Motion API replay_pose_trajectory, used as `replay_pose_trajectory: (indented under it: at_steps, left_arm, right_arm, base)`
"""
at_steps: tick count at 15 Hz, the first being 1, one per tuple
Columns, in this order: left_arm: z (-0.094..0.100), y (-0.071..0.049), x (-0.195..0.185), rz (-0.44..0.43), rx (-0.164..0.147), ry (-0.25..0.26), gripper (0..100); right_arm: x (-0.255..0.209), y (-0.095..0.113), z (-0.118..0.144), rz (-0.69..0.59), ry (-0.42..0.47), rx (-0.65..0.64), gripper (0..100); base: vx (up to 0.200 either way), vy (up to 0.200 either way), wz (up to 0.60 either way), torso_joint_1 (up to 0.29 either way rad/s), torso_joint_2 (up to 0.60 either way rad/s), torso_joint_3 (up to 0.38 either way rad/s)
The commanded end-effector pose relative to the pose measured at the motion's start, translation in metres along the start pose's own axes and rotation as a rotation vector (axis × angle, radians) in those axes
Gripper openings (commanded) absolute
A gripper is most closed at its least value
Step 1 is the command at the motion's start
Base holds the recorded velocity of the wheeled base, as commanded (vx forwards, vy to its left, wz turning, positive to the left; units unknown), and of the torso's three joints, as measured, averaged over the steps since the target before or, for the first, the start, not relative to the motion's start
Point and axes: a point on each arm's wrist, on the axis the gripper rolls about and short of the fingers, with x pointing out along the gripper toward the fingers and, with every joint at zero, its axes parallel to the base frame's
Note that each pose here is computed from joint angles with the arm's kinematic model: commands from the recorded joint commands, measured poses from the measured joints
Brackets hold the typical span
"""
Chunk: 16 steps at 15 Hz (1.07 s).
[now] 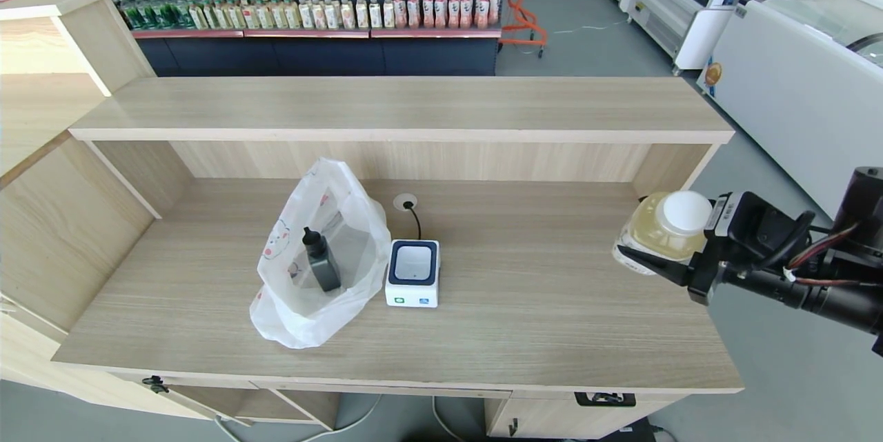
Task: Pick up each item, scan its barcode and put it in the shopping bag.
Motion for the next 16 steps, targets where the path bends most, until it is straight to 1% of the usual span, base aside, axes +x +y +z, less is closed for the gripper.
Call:
replay_pose_trajectory:
  at_steps: [1,5,9,11,14,16]
  left_arm:
    - [0.000,0.000,0.000,0.000,0.000,-0.001,100]
    - [0.000,0.000,0.000,0.000,0.001,-0.001,100]
    - [0.000,0.000,0.000,-0.002,0.006,-0.001,100]
    - [0.000,0.000,0.000,-0.001,0.007,-0.001,100]
    - [0.000,0.000,0.000,-0.001,0.009,-0.001,100]
    - [0.000,0.000,0.000,-0.001,0.012,-0.001,100]
  right_arm:
    - [0.001,0.001,-0.001,0.004,0.000,0.018,0]
    - [0.005,0.004,-0.004,0.037,-0.013,0.099,0]
    - [0.020,0.002,-0.012,0.075,-0.035,0.110,0]
    - [0.031,0.000,-0.019,0.081,-0.030,0.112,0]
    - [0.045,-0.006,-0.026,0.078,-0.032,0.110,0]
    - [0.048,-0.006,-0.027,0.082,-0.035,0.111,0]
  base:
    - [0.000,0.200,0.00,-0.007,0.00,0.012]
    - [0.000,0.200,0.00,0.009,0.01,0.004]
    - [0.000,0.200,0.00,0.001,0.00,0.002]
    - [0.000,0.200,0.00,0.002,0.00,0.005]
    - [0.000,0.000,0.00,0.000,0.00,0.000]
    - [0.000,0.000,0.00,0.000,0.00,0.000]
